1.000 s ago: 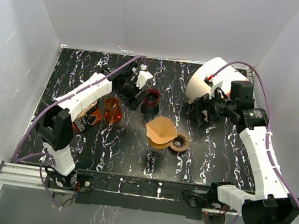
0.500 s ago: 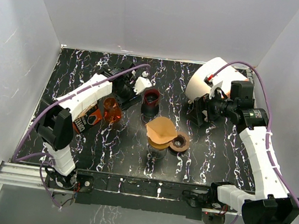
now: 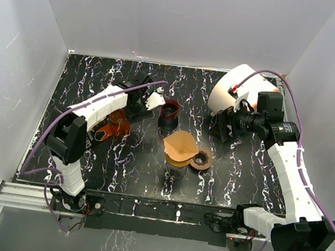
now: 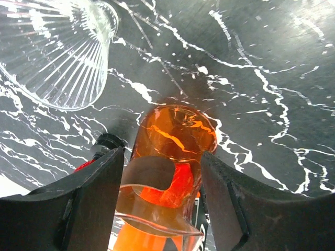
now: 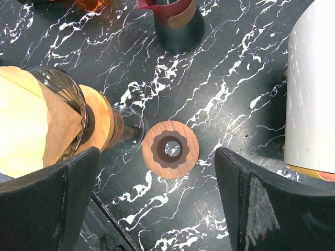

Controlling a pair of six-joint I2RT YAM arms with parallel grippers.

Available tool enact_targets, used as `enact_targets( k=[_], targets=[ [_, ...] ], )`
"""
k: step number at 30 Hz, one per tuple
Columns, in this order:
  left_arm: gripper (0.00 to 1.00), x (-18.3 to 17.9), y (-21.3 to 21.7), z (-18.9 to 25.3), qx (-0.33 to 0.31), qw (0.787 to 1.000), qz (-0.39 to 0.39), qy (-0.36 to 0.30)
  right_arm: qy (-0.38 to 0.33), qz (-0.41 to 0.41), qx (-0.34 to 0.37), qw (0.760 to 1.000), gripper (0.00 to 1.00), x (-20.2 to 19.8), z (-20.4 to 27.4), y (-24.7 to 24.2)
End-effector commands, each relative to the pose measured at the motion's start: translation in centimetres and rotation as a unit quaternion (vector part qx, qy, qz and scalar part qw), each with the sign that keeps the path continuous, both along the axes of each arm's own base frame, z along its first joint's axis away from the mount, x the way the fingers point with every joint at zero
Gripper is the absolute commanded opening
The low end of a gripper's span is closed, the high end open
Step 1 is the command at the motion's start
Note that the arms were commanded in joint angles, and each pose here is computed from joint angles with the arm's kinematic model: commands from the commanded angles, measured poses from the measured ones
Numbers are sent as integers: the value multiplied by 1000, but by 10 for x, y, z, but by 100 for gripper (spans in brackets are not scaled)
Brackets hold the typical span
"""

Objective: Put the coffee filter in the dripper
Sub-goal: Move the coffee server to the center of the board.

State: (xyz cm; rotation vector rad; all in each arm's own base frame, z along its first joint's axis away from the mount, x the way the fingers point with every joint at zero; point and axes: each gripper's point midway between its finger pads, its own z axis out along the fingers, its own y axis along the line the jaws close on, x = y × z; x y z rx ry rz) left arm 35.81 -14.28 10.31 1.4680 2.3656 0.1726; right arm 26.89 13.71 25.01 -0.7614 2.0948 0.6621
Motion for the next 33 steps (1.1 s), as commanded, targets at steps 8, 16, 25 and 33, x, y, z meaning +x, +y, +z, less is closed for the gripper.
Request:
enact_targets(
  k=[8, 16, 25, 33],
  targets=[
    [58, 26, 51, -8, 33, 999, 33, -18, -30, 0, 4, 1000, 90, 6, 11, -1],
    [59, 46, 70, -15, 30, 997, 65, -34, -28, -1, 2, 1000, 90, 6, 10, -1],
    [71, 63, 55, 16, -54, 991, 113, -50, -25, -2, 0, 1000, 90, 7, 8, -2],
    [81, 70, 7, 71, -210, 965, 148, -60, -22, -3, -2, 1000, 90, 10, 7, -2]
  ],
)
